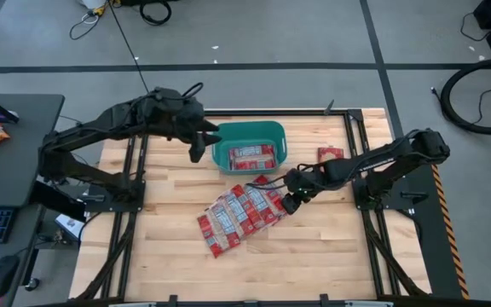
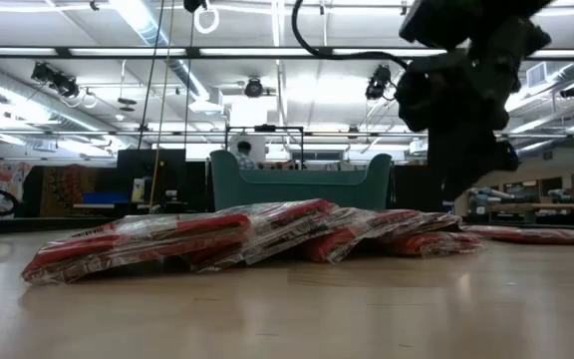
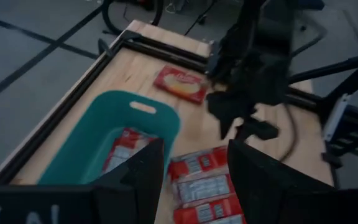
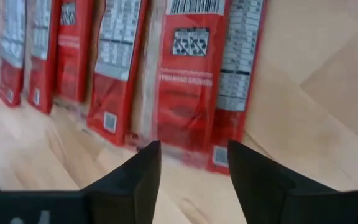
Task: Sort popcorn bags into baskets
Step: Put the red popcorn bag into the blue bin
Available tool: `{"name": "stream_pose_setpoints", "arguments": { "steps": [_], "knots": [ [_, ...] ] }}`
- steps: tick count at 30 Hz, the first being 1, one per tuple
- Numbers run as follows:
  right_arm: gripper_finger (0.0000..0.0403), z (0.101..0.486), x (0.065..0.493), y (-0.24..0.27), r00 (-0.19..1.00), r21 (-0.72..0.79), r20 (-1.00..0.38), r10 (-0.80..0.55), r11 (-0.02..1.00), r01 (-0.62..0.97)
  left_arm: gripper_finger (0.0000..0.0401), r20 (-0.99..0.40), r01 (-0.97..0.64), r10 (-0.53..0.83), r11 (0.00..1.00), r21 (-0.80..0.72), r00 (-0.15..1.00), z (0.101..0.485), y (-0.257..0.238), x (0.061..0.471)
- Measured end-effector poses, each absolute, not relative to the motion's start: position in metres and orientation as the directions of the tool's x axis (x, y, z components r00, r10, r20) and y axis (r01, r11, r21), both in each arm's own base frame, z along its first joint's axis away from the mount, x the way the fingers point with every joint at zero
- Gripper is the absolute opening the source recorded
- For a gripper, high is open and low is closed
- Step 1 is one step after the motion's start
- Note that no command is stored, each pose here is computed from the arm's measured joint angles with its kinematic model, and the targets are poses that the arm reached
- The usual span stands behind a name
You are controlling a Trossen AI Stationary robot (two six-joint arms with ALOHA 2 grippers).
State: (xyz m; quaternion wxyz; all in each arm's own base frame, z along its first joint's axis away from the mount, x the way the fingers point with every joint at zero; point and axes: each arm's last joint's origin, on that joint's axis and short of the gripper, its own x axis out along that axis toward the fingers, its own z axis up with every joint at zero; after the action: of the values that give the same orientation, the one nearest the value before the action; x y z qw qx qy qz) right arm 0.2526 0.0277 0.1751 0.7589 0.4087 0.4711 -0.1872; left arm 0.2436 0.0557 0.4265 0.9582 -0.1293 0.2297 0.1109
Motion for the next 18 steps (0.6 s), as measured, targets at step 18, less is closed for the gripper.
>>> {"name": "stream_pose_setpoints", "arguments": {
  "steps": [18],
  "knots": [
    [0.0201, 0.129, 0.265, 0.028, 0.614, 0.521, -0.785, 0.088, 0.630, 0.576, 0.0180, -0.445, -0.249, 0.100, 0.923, -0.292, 0.890, 0.435, 0.037, 0.230]
  ]
}}
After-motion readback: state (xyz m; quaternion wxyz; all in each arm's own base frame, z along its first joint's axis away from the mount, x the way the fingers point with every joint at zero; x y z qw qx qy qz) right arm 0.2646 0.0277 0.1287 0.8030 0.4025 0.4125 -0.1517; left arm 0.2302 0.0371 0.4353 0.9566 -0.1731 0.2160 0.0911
